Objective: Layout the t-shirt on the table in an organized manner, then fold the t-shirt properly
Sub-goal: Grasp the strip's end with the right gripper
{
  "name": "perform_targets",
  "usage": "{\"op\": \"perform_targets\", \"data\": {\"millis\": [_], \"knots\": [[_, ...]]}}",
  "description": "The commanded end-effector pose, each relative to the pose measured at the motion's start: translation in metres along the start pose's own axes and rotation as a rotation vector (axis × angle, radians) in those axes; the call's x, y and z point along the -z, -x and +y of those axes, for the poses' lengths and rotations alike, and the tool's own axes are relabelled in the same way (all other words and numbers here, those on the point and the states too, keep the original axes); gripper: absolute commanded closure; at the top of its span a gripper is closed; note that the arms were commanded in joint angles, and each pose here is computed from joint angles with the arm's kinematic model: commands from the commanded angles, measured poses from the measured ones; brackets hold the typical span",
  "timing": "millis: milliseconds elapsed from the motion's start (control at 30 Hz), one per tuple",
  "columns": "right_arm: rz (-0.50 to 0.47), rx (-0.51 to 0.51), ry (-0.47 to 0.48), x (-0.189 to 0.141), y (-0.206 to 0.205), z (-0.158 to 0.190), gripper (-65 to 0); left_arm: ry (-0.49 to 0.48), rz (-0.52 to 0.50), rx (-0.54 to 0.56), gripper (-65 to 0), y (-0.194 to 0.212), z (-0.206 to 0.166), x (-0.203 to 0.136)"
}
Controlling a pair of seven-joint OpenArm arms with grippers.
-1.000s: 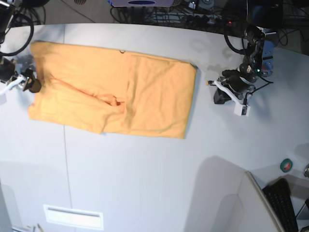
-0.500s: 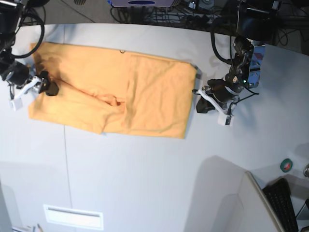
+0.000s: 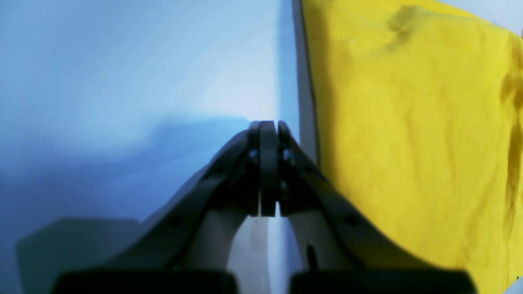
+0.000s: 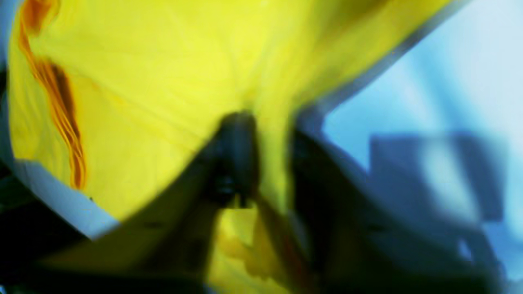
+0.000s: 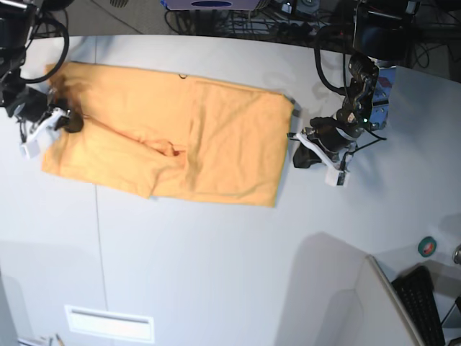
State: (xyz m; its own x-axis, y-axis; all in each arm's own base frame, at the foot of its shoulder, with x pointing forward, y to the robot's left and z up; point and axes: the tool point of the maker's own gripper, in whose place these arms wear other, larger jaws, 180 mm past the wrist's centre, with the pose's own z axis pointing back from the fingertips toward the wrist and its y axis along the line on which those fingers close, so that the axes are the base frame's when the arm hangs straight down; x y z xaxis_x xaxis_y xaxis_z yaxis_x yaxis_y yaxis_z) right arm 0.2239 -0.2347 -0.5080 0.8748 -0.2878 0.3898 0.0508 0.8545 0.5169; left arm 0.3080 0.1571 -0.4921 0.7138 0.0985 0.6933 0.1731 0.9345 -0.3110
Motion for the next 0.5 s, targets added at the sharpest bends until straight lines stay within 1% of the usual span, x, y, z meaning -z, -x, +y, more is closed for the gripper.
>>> {"op": "perform_targets", "data": {"millis": [0, 100, 167, 233, 300, 400, 467], "knots": [[0.011, -0.023, 0.026, -0.004, -0.006, -0.006, 0.0, -0.022, 0.047, 0.02, 0.0, 0.007, 0.006, -0.001], [-0.029, -0.035, 0.03, -0.006, -0.02, -0.007, 0.0, -0.014, 0.046, 0.015, 0.0, 0.008, 0.001, 0.001], [-0.044, -0.077, 0.047, -0.015, -0.031, -0.01, 0.0, -0.004, 0.04, 0.006, 0.0, 0.007, -0.005, 0.004], [-0.063, -0.135, 0.048, -0.022, -0.04, -0.002, 0.0, 0.004, 0.022, 0.01, 0.0, -0.003, -0.008, 0.008], [-0.071, -0.214, 0.05, -0.027, -0.047, 0.012, 0.0, 0.015, 0.015, 0.006, 0.0, -0.008, -0.015, 0.012], [-0.093, -0.248, 0.1, -0.033, -0.053, 0.025, 0.0, 0.031, -0.003, 0.0, 0.0, -0.016, -0.024, 0.017], [-0.102, -0.268, 0.115, -0.034, -0.056, 0.037, 0.0, 0.063, -0.005, 0.012, 0.0, -0.021, -0.04, 0.025]]}}
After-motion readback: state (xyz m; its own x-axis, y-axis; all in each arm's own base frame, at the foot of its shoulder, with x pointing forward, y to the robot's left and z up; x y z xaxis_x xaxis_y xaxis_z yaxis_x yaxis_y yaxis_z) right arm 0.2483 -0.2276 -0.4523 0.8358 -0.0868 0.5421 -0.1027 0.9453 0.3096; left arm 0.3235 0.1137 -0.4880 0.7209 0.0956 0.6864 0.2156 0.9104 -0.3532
